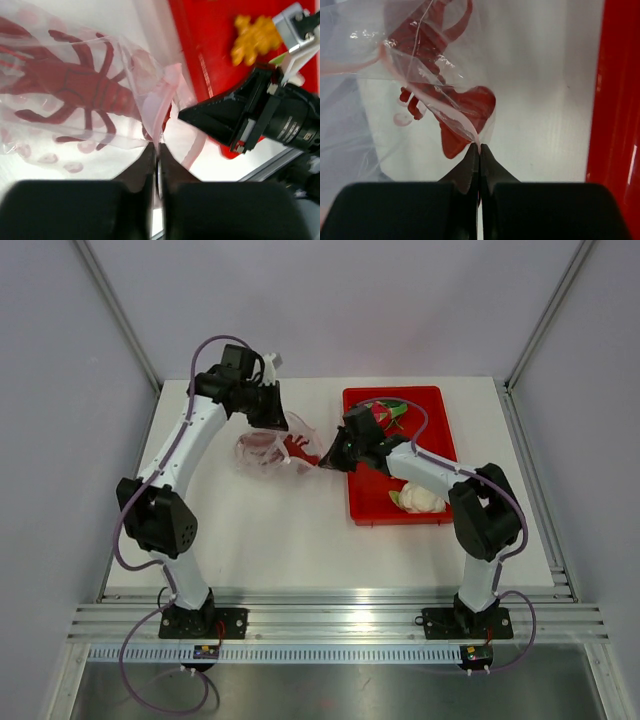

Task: Place the food in the zip-top bag and seal the zipper
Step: Adjust the zipper food storage bag at the center of the board.

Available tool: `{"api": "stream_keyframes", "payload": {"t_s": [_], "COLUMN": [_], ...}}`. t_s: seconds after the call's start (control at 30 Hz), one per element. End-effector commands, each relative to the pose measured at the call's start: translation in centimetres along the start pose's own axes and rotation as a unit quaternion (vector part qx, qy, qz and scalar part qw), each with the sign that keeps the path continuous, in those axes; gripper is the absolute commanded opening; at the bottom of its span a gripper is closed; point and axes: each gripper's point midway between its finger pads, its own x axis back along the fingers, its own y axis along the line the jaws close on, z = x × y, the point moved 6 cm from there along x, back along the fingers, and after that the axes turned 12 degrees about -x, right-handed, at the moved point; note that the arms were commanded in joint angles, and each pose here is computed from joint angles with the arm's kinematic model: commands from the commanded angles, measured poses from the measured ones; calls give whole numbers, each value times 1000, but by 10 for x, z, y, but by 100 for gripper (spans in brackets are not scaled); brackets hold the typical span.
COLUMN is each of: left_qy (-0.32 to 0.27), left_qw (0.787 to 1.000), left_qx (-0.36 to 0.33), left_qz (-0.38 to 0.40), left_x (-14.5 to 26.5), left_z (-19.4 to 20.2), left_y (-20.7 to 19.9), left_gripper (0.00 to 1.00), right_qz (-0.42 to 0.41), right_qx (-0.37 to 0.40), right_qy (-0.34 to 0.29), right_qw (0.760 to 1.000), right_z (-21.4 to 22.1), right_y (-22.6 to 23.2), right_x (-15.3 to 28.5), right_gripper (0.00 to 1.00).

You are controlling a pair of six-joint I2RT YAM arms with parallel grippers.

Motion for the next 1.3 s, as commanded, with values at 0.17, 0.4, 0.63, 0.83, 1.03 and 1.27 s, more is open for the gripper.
{"api": "stream_keyframes", "payload": {"t_s": [0.17, 0.4, 0.63, 0.83, 1.03, 1.27], "left_qy": [-26, -2, 1, 29, -21, -22], "left_qw": [991, 970, 964, 959, 977, 978], "left_qx": [-92, -153, -158, -158, -123, -93], "left_qz": [-95, -188, -216, -234, -175, -187], "left_x": [18, 10, 1, -7, -1, -16], "left_z": [0, 14, 24, 26, 16, 13], "left_y": [-30, -49, -48, -43, -56, -53], "left_gripper": [55, 68, 53, 0, 0, 0], "right_qz": [-26, -42, -45, -13, 37, 121], "right_qx": [3, 14, 12, 16, 62, 114], "right_qy": [-32, -43, -40, -45, -70, -188], "right_qw": [999, 998, 998, 999, 995, 968], "right_z": [-9, -12, -12, -18, -48, -75], "right_y": [15, 27, 27, 16, 10, -5], "right_x": [22, 37, 36, 36, 64, 129], "right_gripper": [0, 0, 0, 0, 70, 83]}}
